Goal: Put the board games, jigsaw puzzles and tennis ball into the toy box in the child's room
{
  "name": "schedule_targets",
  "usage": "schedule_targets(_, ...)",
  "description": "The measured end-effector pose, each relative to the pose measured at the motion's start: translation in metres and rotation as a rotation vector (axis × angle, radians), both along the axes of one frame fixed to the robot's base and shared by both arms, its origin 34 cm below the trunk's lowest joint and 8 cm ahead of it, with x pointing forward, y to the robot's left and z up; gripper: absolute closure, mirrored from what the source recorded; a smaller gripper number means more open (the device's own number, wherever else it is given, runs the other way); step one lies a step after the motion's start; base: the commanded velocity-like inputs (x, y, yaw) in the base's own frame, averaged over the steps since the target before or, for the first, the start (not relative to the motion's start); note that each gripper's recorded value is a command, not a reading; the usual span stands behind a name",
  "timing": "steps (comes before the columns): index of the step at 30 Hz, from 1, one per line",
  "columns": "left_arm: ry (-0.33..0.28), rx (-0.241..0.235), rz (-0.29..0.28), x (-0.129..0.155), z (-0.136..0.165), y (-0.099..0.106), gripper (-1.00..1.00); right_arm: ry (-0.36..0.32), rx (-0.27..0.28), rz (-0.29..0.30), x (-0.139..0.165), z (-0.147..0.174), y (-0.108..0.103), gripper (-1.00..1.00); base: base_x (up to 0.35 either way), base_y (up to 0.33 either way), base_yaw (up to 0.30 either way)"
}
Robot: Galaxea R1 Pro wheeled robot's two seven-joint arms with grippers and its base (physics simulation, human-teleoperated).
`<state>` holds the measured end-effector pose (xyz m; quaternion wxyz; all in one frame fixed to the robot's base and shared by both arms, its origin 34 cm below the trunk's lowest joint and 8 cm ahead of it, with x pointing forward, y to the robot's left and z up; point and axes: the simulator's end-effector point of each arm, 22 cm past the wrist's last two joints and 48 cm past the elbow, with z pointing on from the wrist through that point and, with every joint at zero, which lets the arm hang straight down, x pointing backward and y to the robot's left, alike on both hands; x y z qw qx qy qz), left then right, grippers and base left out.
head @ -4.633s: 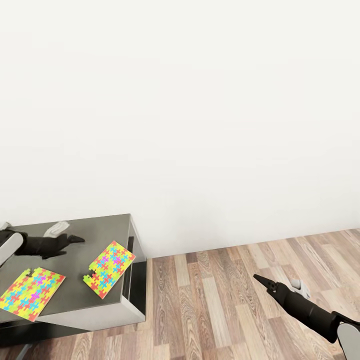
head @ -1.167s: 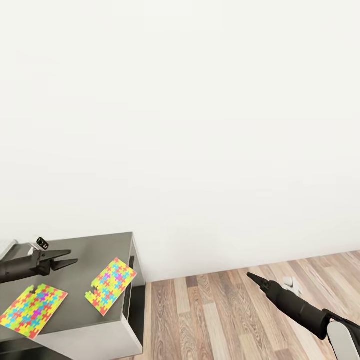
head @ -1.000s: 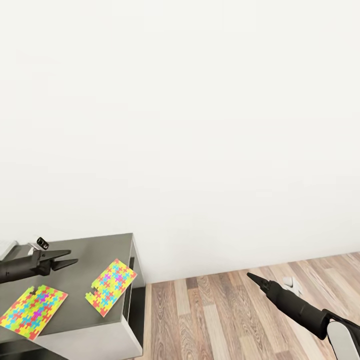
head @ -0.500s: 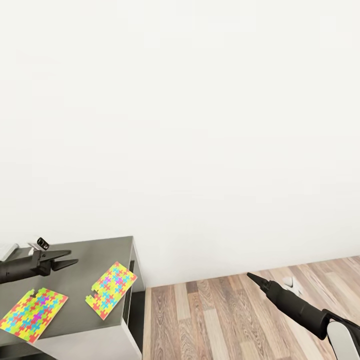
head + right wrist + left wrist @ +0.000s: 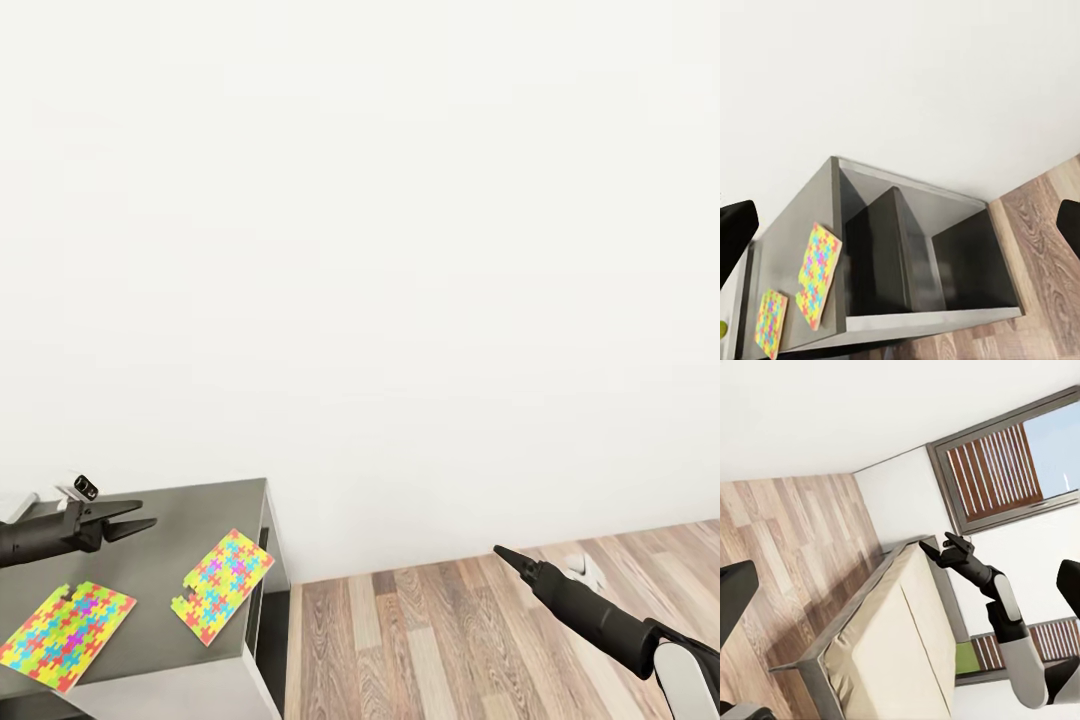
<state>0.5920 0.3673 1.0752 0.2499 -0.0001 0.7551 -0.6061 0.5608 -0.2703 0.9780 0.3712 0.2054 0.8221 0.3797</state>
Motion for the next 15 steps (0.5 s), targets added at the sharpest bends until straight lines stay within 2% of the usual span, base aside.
schedule_targets(15, -0.027, -0.007, -0.003, -0.002, 0.011, -0.004, -1.0, -0.023, 0.001, -0.001, 0.0, 0.011, 0.0, -1.0, 0.0, 0.0, 0.0)
